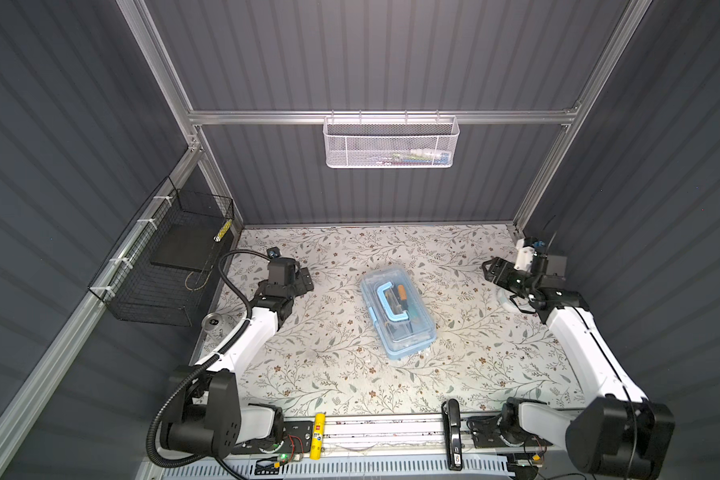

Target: Pack the tool kit

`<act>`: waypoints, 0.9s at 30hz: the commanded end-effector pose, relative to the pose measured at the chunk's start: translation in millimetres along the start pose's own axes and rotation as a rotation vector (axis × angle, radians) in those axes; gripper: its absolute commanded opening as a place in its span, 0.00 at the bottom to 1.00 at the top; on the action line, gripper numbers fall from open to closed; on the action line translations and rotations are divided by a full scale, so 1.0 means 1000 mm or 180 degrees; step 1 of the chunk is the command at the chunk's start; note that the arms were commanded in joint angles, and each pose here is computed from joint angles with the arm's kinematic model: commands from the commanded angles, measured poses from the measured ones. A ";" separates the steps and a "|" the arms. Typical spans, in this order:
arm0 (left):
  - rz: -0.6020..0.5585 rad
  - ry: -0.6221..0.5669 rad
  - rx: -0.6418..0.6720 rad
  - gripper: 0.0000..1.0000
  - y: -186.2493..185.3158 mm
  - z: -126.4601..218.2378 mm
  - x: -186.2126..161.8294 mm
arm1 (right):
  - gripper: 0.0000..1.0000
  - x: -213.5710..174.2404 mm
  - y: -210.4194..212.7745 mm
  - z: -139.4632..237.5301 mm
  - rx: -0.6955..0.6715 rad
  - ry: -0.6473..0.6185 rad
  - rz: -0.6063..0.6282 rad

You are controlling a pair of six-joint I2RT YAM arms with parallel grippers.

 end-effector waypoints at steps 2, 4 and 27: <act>0.0011 0.0180 0.0920 1.00 0.065 -0.025 -0.029 | 0.83 0.001 -0.038 0.011 -0.0586 -0.0596 0.0127; -0.0080 0.0079 0.1132 1.00 0.077 -0.032 -0.042 | 0.84 -0.005 -0.053 0.013 -0.0739 -0.0850 0.0162; -0.1011 -0.0898 0.0047 1.00 0.030 -0.043 -0.055 | 0.92 -0.070 -0.043 -0.062 0.0091 -0.1598 0.1445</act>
Point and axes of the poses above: each gripper's point midway between its finger pads, its own z axis back along the fingers, its own y axis along the line the jaws close on, x = y × z, the point moved 3 cm from there along z, back along the fingers, and after that the axes turned 8 degrees about -z, right-handed, at the moved point
